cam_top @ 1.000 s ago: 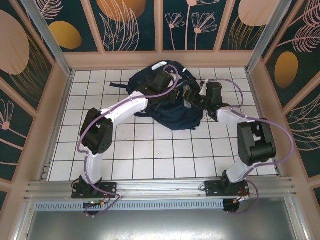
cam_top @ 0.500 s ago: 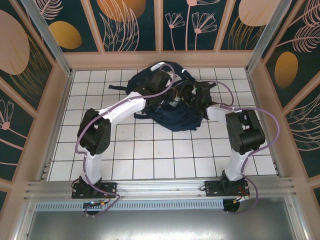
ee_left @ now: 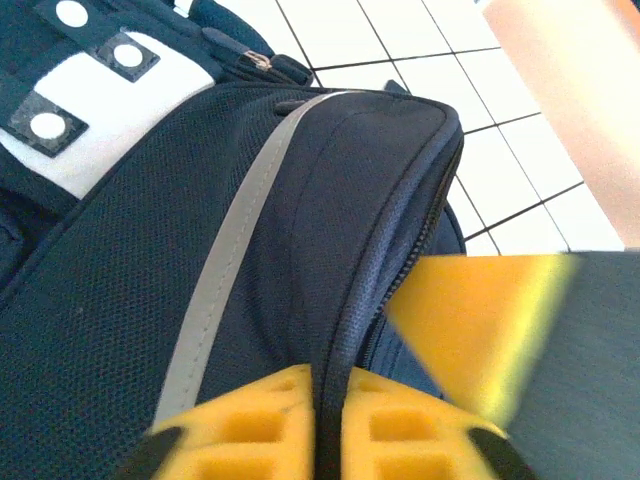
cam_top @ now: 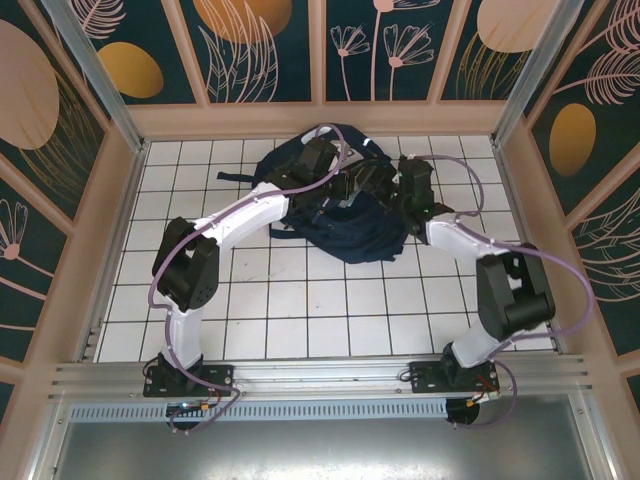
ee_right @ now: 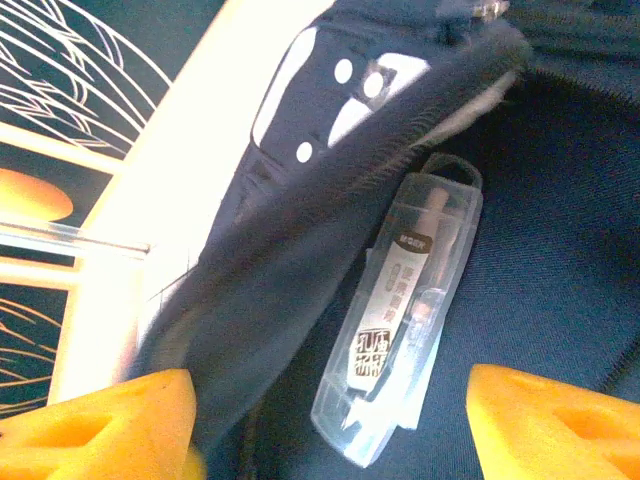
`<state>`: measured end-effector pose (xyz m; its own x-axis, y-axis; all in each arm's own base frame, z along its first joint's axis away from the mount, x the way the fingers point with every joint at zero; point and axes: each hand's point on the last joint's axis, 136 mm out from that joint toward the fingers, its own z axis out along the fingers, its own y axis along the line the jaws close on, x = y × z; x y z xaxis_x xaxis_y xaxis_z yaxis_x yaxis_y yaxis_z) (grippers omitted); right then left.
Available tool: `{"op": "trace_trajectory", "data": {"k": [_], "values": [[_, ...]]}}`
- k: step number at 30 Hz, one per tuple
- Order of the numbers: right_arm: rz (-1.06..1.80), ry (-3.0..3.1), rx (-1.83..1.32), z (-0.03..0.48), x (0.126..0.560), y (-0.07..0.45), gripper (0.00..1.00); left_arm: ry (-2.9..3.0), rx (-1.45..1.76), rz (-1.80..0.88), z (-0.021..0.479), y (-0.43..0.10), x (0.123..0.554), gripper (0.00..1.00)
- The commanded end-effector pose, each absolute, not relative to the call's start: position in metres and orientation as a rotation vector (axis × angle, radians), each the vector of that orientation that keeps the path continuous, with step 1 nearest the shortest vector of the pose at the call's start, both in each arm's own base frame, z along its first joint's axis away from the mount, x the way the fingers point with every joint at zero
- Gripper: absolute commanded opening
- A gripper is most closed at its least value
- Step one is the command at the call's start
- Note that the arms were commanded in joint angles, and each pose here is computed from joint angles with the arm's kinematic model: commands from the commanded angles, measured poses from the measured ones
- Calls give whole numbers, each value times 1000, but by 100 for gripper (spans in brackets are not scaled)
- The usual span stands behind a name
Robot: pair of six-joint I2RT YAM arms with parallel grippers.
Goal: Pack the student bag
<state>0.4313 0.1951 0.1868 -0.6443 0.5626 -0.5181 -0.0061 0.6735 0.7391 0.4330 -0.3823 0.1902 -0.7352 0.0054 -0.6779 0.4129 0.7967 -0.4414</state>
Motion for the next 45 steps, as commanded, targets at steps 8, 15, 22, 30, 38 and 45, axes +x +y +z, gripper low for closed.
{"op": "trace_trajectory", "data": {"k": [8,15,22,30,38,45], "values": [[805,2148,232,219,364,222,64,2148,191,-984,241,-366,441,45],[854,2245,191,191,340,285,64,2156,11,-841,218,-280,468,59],[858,2355,280,148,333,335,68,2221,-128,-769,161,-229,483,59],[827,2428,437,111,340,352,65,2269,-209,-770,106,-223,479,58],[763,2407,572,89,359,351,57,2311,-240,-776,68,-220,467,57],[704,2365,628,82,390,347,42,2336,-238,-791,49,-220,460,53]]}}
